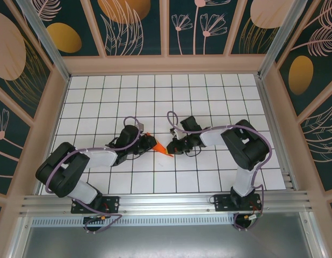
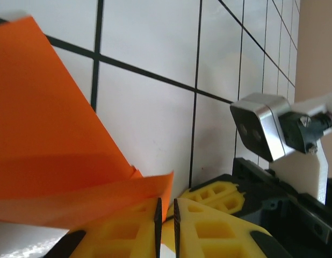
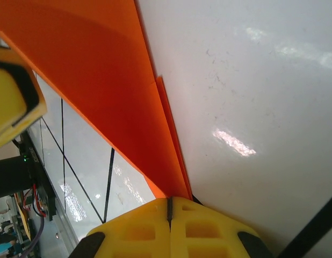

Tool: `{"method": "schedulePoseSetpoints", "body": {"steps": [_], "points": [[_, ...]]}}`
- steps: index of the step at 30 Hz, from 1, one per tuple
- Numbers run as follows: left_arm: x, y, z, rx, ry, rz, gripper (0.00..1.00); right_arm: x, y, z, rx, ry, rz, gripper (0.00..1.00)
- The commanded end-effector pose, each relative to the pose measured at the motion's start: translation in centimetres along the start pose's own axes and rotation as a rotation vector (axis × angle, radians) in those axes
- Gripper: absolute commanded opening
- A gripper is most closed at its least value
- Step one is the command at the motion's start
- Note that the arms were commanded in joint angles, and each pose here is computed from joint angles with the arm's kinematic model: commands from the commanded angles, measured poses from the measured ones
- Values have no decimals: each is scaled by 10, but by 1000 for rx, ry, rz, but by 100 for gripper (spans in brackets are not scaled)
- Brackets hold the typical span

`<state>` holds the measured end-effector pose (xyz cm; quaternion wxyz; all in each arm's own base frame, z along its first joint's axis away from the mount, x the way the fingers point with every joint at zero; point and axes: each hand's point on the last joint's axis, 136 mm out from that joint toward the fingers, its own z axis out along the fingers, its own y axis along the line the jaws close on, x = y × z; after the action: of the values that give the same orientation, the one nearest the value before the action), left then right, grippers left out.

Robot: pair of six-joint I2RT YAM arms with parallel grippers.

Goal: Fold a paper plane with a square sheet of paper (pick it up from the middle)
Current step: Fold the wing for the fifth time at the center of the table.

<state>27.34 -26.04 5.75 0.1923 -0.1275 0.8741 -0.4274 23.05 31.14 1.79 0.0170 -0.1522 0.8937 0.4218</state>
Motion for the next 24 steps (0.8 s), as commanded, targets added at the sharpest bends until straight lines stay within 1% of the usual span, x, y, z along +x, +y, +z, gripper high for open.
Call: {"method": "schedulePoseSetpoints", "body": {"steps": [1,12,24], "points": [[4,-12,1,51,6,14,17,8,-19,5,39,20,61,5],[5,8,14,-22,11,-7,13,10,-22,5,49,28,73,5],[1,25,18,-93,-19,16,13,16,-21,6,31,47,68,5]]}}
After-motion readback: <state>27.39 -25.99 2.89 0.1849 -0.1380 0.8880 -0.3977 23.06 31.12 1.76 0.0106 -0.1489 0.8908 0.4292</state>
